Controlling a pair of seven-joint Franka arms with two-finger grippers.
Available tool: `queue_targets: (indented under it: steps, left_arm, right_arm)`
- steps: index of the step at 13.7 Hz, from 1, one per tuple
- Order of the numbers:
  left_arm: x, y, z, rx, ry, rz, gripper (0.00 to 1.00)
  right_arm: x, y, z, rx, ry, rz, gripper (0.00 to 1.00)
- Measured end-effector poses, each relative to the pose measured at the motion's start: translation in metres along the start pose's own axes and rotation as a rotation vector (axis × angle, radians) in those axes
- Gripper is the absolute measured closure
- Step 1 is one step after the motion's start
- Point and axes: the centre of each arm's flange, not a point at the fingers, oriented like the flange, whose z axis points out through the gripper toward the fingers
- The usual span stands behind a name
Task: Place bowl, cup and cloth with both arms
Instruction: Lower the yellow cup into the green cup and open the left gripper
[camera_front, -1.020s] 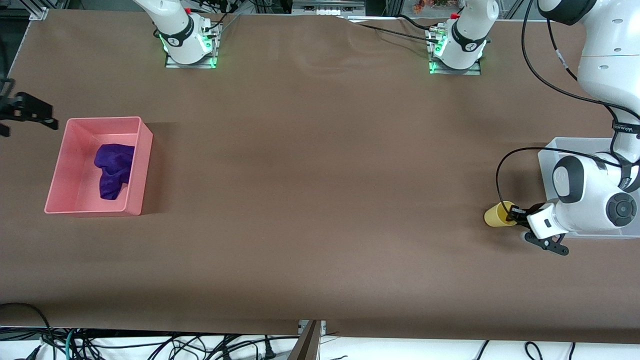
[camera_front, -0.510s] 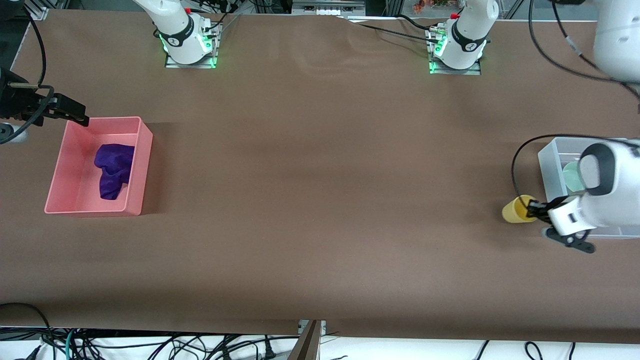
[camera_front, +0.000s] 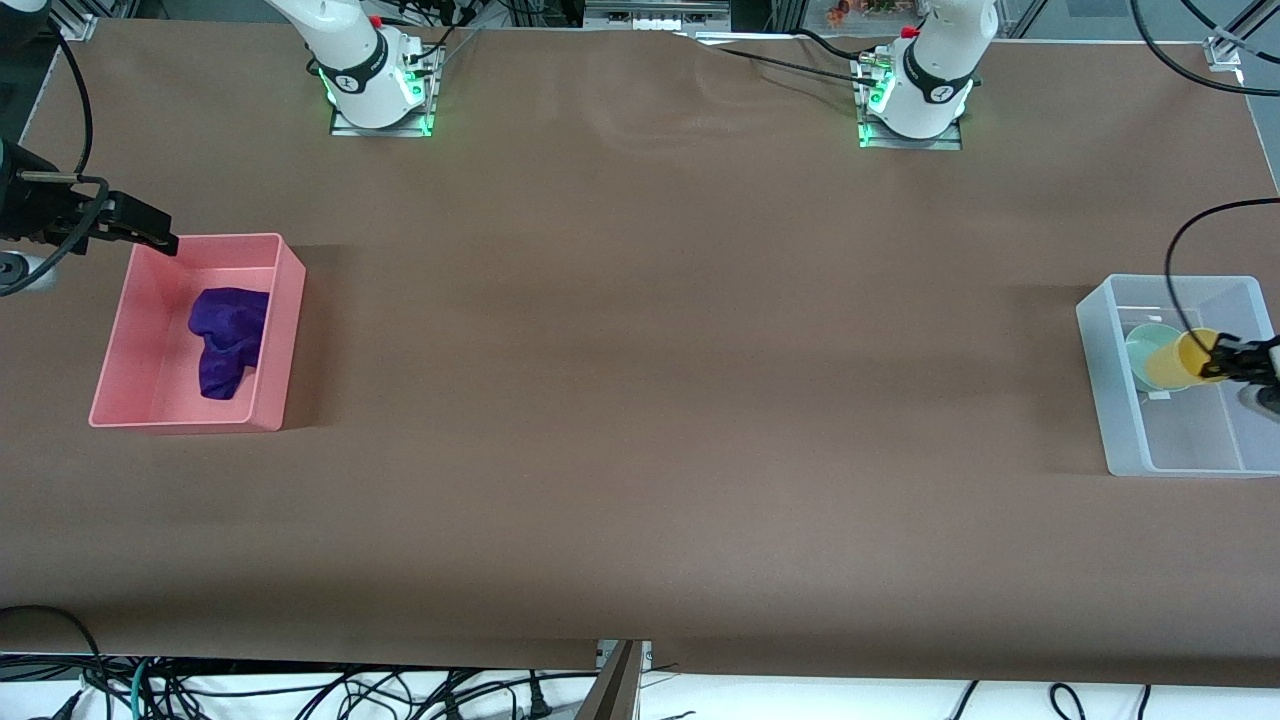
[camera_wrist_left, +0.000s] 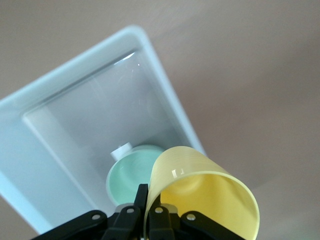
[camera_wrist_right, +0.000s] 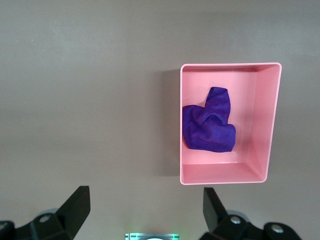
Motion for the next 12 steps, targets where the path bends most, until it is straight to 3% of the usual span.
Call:
queue_targets:
  steps: [5, 9, 12]
  left_arm:
    - [-0.040, -0.047, 0.078, -0.043, 0.006, 0.066, 0.96]
    - [-0.036, -0.043, 0.083, -0.053, 0.009, 0.084, 0.60]
    - [-0.016, -0.022, 0.035, -0.037, 0.031, 0.116, 0.29]
  right_arm:
    - [0.001, 0.001, 0.001, 0.000, -0.002, 0.001, 0.00]
    - [0.001, 0.001, 0.001, 0.000, -0.003, 0.001, 0.00]
    - [0.001, 0.001, 0.001, 0.000, -0.003, 0.001, 0.00]
